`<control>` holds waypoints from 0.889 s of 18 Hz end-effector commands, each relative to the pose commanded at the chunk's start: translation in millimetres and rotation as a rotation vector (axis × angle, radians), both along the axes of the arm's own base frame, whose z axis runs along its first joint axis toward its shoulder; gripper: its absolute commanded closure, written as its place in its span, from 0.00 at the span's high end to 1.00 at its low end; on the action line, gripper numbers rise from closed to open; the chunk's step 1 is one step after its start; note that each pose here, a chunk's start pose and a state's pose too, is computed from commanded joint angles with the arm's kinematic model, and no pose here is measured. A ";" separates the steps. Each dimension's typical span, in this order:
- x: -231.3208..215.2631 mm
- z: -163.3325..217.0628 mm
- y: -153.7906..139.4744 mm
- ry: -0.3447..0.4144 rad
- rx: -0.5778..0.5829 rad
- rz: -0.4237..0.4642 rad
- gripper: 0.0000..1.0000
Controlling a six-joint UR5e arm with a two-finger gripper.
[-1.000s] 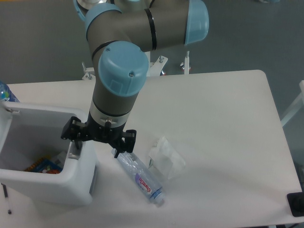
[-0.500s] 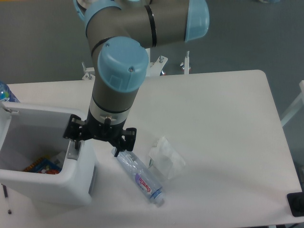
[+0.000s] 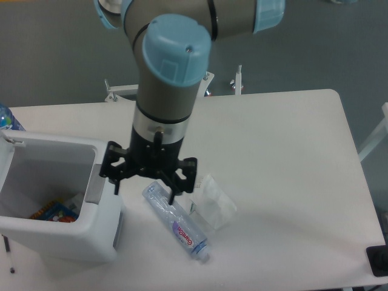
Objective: Open the trash can
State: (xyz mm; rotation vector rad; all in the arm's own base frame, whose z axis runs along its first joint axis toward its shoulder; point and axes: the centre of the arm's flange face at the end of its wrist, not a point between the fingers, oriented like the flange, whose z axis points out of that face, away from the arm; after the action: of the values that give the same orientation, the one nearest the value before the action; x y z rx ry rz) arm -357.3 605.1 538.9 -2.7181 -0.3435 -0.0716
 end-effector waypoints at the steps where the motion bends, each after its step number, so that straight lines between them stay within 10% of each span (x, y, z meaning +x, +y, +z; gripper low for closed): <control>1: -12.9 -0.8 -7.8 0.020 -0.001 -0.028 1.00; 16: -158.7 -148.1 -106.1 0.074 -0.275 -0.323 1.00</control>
State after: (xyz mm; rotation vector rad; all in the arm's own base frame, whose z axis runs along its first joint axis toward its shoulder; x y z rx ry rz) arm -516.0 499.0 390.8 -3.0142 0.1199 -0.0134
